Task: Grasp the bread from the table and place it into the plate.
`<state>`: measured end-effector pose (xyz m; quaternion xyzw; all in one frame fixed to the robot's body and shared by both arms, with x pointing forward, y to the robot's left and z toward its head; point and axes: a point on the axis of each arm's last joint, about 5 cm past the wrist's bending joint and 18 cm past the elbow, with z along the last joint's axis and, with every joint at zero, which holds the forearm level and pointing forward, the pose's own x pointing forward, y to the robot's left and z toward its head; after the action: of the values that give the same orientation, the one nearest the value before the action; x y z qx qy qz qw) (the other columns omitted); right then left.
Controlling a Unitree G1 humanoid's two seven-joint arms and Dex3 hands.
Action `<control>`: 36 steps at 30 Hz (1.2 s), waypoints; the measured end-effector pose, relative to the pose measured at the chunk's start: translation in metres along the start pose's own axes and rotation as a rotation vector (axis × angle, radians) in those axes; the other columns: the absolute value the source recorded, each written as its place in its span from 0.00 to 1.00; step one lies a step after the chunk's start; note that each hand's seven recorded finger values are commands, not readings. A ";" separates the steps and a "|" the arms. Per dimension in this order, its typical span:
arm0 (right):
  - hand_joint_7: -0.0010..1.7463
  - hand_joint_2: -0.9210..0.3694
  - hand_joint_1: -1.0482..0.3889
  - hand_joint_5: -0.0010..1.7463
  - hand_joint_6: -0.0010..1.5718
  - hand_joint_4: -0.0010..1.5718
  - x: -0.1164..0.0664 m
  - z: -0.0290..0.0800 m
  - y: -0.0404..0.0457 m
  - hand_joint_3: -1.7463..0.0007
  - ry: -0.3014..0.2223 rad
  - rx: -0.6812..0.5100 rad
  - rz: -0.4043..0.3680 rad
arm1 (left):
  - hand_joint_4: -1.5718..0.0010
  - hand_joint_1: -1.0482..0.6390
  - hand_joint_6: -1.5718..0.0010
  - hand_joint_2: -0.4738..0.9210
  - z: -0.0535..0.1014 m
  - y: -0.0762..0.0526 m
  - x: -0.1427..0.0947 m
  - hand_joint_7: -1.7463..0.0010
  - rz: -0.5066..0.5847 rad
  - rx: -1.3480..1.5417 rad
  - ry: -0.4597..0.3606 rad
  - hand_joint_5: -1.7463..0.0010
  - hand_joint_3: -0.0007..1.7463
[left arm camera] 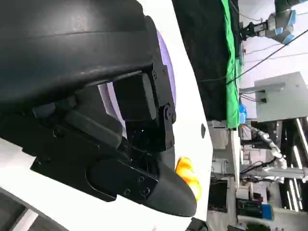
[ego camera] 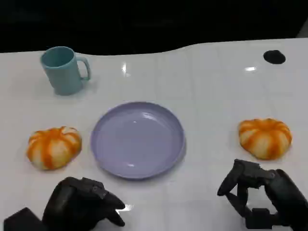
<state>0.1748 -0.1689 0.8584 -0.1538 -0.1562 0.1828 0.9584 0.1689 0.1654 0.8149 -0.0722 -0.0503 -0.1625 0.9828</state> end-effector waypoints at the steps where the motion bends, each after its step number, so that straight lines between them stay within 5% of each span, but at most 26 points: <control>1: 0.76 0.28 0.55 1.00 0.49 0.55 0.000 0.000 0.0000 0.43 0.000 0.000 0.000 | 0.07 0.00 0.00 0.99 0.000 0.000 0.000 0.87 0.000 0.000 0.000 0.64 0.00; 26: 0.73 0.29 0.56 1.00 0.51 0.53 0.000 0.000 0.0001 0.43 0.001 -0.004 0.003 | 0.07 0.00 0.00 0.99 0.000 0.000 0.000 0.87 0.000 0.000 0.002 0.64 0.00; 30: 0.67 0.21 0.56 1.00 0.52 0.50 0.000 0.000 0.0000 0.53 -0.005 -0.004 0.002 | 0.07 0.00 0.00 1.00 -0.001 0.000 0.000 0.87 -0.001 -0.001 0.004 0.64 0.00; 33: 0.61 0.15 0.57 0.96 0.52 0.47 0.001 0.000 -0.0004 0.62 -0.008 0.005 -0.005 | 0.08 0.00 0.00 0.99 -0.001 0.000 0.000 0.87 -0.001 0.000 0.004 0.64 0.00; 36: 0.53 0.13 0.58 0.77 0.49 0.43 0.001 0.000 -0.0009 0.67 -0.010 0.015 -0.015 | 0.08 0.00 0.00 0.99 0.000 0.000 0.001 0.87 -0.001 0.000 0.003 0.64 0.00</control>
<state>0.1756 -0.1693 0.8590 -0.1448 -0.1608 0.1776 0.9600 0.1697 0.1655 0.8145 -0.0719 -0.0487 -0.1634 0.9827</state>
